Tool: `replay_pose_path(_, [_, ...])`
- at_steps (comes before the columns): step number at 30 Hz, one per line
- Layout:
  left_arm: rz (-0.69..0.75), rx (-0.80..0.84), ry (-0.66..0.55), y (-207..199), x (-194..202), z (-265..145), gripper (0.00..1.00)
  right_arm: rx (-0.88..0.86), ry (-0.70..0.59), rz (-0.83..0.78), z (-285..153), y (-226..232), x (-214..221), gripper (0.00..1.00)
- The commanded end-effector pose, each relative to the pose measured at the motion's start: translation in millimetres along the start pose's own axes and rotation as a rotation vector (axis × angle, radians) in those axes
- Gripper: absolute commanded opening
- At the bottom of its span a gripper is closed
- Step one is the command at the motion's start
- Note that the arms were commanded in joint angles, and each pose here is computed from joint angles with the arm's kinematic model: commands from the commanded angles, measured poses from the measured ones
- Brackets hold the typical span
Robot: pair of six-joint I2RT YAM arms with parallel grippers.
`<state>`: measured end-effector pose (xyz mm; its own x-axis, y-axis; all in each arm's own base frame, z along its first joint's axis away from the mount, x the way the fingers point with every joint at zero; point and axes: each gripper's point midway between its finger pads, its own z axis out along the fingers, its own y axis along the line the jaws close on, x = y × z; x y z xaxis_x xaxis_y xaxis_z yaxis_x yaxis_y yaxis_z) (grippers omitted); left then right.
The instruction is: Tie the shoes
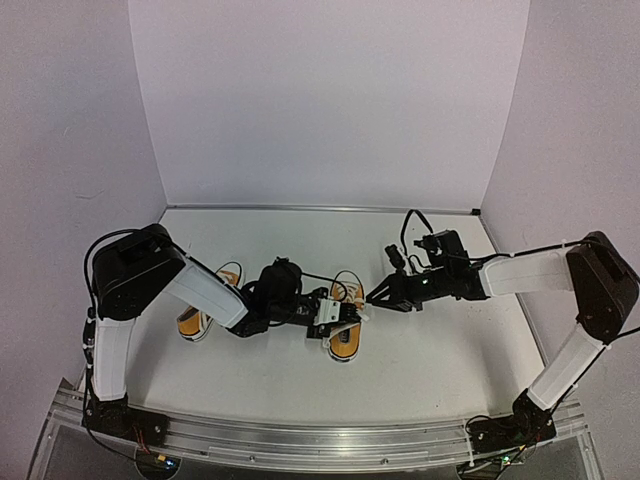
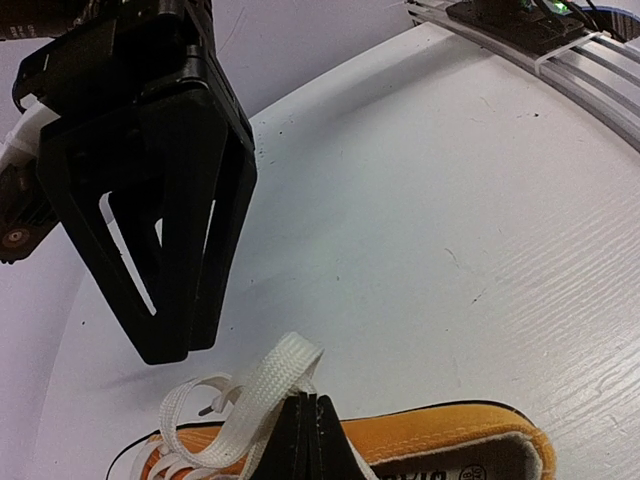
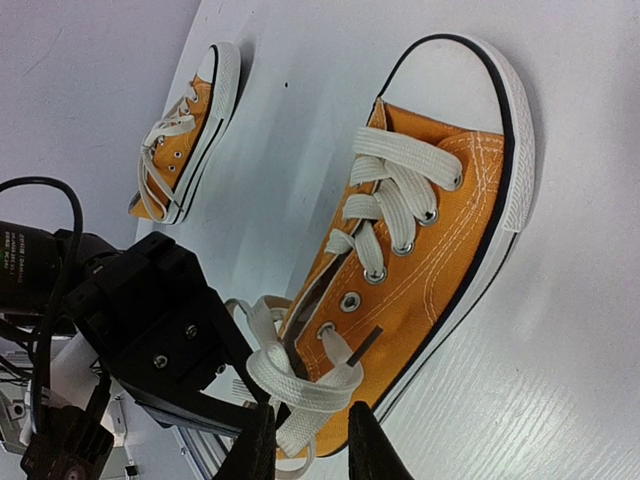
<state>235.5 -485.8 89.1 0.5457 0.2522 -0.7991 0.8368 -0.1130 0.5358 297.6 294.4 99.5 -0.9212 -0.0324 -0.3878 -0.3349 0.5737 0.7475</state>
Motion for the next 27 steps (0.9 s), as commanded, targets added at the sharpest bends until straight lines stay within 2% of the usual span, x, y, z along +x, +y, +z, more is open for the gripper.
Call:
replay_pose_path(1, [0.019,-0.007,-0.014,4,-5,4,0.00,-0.055,0.000,-0.027,1,9,-2,0.25])
replay_pose_path(9, [0.018,-0.008,-0.014,5,-5,5,0.00,-0.053,0.026,-0.012,4,4,8,0.22])
replay_pose_path(27, [0.028,-0.009,-0.023,4,-10,6,0.00,-0.051,0.045,-0.007,20,4,14,0.26])
